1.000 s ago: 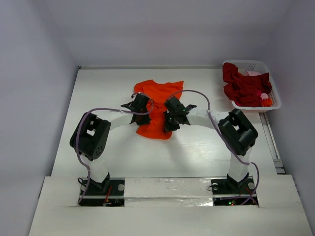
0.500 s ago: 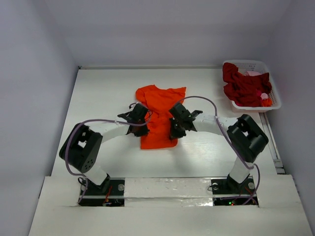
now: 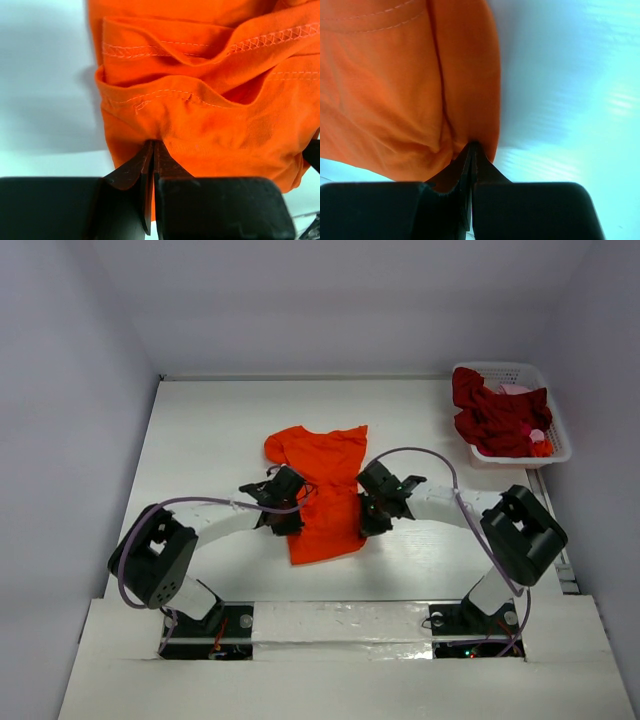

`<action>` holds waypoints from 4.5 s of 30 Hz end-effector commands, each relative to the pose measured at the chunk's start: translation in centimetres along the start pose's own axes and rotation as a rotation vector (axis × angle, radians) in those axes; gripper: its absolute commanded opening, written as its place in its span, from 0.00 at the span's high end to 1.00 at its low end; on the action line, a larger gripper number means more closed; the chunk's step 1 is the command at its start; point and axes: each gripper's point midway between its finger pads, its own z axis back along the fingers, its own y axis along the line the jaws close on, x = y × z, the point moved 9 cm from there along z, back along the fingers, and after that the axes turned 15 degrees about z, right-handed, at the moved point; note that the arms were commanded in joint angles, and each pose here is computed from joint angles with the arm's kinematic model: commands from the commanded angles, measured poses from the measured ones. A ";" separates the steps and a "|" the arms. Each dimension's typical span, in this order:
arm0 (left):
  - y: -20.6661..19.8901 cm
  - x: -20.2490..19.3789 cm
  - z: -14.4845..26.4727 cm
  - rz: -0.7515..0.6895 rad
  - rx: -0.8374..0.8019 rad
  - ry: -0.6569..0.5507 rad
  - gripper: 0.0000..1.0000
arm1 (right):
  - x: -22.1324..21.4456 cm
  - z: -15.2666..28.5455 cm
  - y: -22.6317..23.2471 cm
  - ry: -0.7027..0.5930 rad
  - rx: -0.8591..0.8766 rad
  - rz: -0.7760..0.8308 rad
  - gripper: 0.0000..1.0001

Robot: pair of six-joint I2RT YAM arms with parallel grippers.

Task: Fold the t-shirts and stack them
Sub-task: Grab one side of the 2/3 rectangular tshirt with both arms

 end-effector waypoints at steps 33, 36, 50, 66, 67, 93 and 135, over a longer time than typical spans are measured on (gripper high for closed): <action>-4.3 6.6 10.6 0.063 -0.032 -0.365 0.35 | 7.1 7.4 4.2 -0.232 0.004 0.105 0.63; -3.1 9.6 8.9 0.130 -0.063 -0.435 0.29 | 11.0 8.0 0.5 -0.300 0.047 0.013 0.44; -2.6 20.2 1.8 0.220 -0.179 -0.526 0.37 | 23.3 6.9 -8.3 -0.410 0.059 -0.038 0.31; -1.2 22.9 -2.0 0.249 -0.169 -0.474 0.38 | 25.7 4.0 -9.9 -0.415 0.080 -0.086 0.30; -1.0 23.1 -2.1 0.256 -0.171 -0.468 0.38 | 25.8 3.7 -9.9 -0.410 0.081 -0.087 0.30; -1.4 23.1 -3.4 0.264 -0.121 -0.343 0.42 | 23.8 -0.3 -11.0 -0.323 0.028 -0.232 0.32; -1.5 22.9 -2.6 0.270 -0.122 -0.335 0.44 | 24.3 -3.2 -9.4 -0.242 0.134 -0.202 0.35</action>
